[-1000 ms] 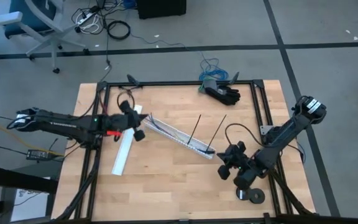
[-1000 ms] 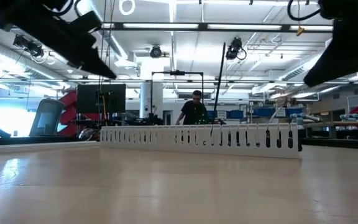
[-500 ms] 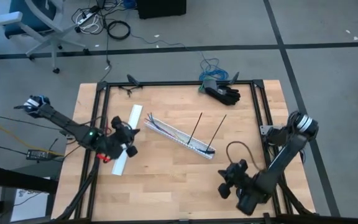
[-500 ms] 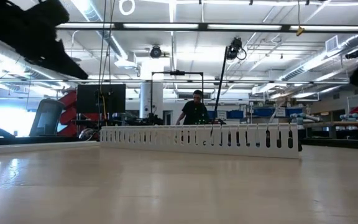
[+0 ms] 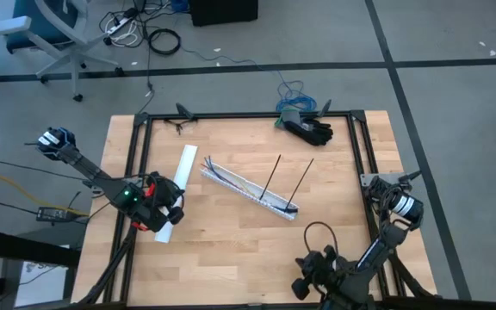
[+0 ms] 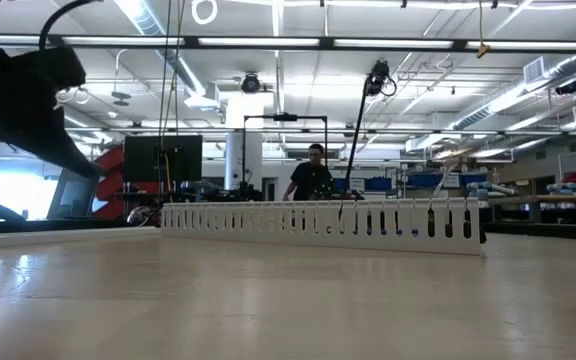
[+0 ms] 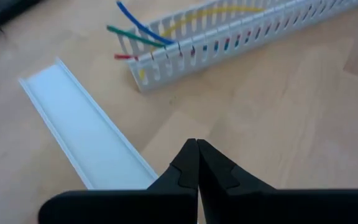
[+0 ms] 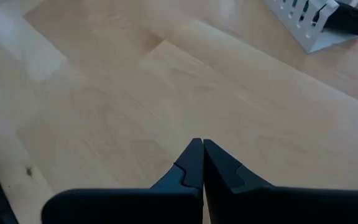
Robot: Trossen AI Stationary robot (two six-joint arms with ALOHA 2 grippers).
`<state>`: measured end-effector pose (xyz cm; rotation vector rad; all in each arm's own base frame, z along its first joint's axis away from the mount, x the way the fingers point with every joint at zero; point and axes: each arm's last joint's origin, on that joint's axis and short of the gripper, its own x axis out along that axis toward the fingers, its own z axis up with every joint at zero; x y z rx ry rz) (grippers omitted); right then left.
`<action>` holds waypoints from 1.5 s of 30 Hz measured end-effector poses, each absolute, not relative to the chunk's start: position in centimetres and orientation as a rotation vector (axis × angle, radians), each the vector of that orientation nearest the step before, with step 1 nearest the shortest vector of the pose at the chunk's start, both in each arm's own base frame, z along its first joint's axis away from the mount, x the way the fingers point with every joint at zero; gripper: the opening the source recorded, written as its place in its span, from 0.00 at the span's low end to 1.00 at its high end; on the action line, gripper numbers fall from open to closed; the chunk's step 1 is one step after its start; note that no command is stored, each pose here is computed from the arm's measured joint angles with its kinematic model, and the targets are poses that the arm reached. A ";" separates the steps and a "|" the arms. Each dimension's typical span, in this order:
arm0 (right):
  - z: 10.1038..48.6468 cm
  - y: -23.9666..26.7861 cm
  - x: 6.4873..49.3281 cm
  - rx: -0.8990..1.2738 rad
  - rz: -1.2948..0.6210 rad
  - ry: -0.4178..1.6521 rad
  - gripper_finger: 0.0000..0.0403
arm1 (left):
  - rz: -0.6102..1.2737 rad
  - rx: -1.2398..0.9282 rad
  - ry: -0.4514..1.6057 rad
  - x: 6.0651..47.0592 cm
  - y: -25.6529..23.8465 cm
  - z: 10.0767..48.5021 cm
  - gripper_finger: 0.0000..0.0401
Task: Ziptie cables
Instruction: Close the white cable duct lid
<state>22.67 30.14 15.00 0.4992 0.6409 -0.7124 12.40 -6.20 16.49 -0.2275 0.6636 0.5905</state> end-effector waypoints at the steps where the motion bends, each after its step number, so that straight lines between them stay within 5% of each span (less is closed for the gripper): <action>1: 15.0 30.1 22.7 0.500 -0.712 0.640 0.00 | 0.585 -0.237 0.668 12.4 -6.2 16.3 0.01; 11: 15.2 30.0 22.7 0.462 -0.708 0.618 0.00 | 0.564 -0.299 0.628 12.8 -6.4 16.2 0.04; 23: 15.3 29.8 22.6 0.443 -0.715 0.622 0.00 | 0.668 -0.367 0.616 13.1 -5.3 16.1 0.27; 45: 15.3 29.8 22.6 0.427 -0.712 0.609 0.00 | 0.866 -0.446 0.906 15.8 -2.7 12.1 0.28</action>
